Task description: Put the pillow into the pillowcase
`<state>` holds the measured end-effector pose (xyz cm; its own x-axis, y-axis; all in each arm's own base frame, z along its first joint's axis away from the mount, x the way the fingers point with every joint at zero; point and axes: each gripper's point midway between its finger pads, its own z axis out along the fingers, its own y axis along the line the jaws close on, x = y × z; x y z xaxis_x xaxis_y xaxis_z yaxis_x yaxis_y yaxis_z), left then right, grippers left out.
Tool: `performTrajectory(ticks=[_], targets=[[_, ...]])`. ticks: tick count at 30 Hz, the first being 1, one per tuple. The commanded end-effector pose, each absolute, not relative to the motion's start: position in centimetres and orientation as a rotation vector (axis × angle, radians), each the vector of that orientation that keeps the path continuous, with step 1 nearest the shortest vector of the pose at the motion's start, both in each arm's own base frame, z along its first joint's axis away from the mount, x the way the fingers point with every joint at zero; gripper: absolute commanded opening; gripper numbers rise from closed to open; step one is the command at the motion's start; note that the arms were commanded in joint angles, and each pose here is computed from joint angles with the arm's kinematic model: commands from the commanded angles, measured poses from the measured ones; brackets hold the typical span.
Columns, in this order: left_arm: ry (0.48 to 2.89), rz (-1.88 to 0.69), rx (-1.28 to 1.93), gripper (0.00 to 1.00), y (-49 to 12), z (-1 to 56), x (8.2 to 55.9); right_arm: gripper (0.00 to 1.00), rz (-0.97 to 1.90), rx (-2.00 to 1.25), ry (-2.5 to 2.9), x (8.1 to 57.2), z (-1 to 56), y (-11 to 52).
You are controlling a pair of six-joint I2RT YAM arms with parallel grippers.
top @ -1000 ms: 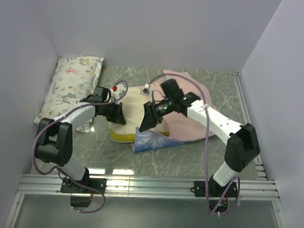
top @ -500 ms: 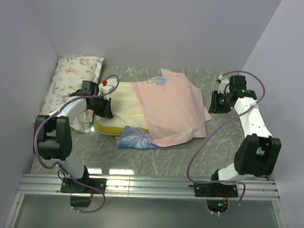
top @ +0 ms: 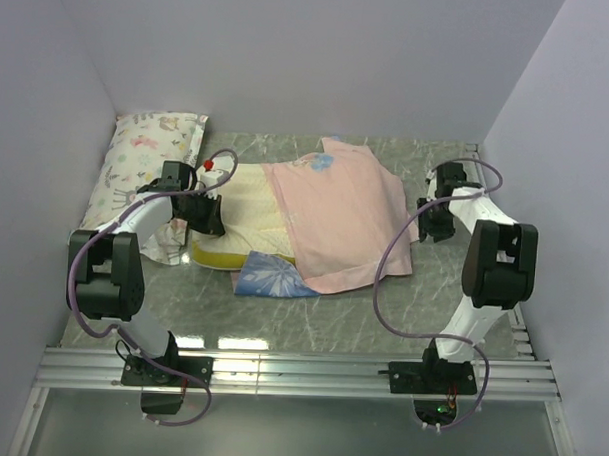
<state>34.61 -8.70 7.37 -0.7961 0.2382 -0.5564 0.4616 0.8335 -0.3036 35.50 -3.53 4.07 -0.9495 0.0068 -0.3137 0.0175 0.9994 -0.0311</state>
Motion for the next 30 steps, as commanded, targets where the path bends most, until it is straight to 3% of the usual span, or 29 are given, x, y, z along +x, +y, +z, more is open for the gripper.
performTrajectory(ticks=[1, 3, 11, 14, 15, 16, 18, 25, 30], targets=[[2.536, -0.501, 0.489, 0.0, -7.0, 6.8, 35.0, 0.49, -0.082, 0.025, 2.724, 39.1, 5.5, -3.0], [2.534, -0.513, 0.482, 0.0, -7.2, 6.7, 35.1, 0.58, -0.08, 0.019, 2.738, 39.5, 5.0, -2.5], [2.529, -0.514, 0.464, 0.0, -7.1, 6.9, 35.5, 0.54, -0.143, -0.051, 2.837, 39.8, 1.5, -2.0], [2.533, -0.516, 0.447, 0.0, -7.0, 6.8, 35.7, 0.33, -0.177, -0.141, 2.884, 38.6, 0.4, -1.4], [2.532, -0.515, 0.443, 0.0, -6.9, 6.9, 35.8, 0.09, -0.179, -0.157, 2.902, 38.0, 0.2, -1.4], [2.533, -0.516, 0.439, 0.0, -6.9, 6.9, 35.9, 0.0, -0.174, -0.168, 2.911, 37.7, 0.2, -1.4], [2.534, -0.52, 0.436, 0.0, -7.0, 6.8, 35.9, 0.0, -0.173, -0.188, 2.915, 37.2, 1.1, -1.9], [2.541, -0.496, 0.408, 0.0, -5.8, 6.6, 35.4, 0.0, -0.256, -0.066, 2.692, 36.9, 13.3, -8.7], [2.558, -0.484, 0.394, 0.0, -5.1, 6.2, 35.0, 0.0, -0.329, -0.053, 2.704, 32.8, 15.7, -12.1]])
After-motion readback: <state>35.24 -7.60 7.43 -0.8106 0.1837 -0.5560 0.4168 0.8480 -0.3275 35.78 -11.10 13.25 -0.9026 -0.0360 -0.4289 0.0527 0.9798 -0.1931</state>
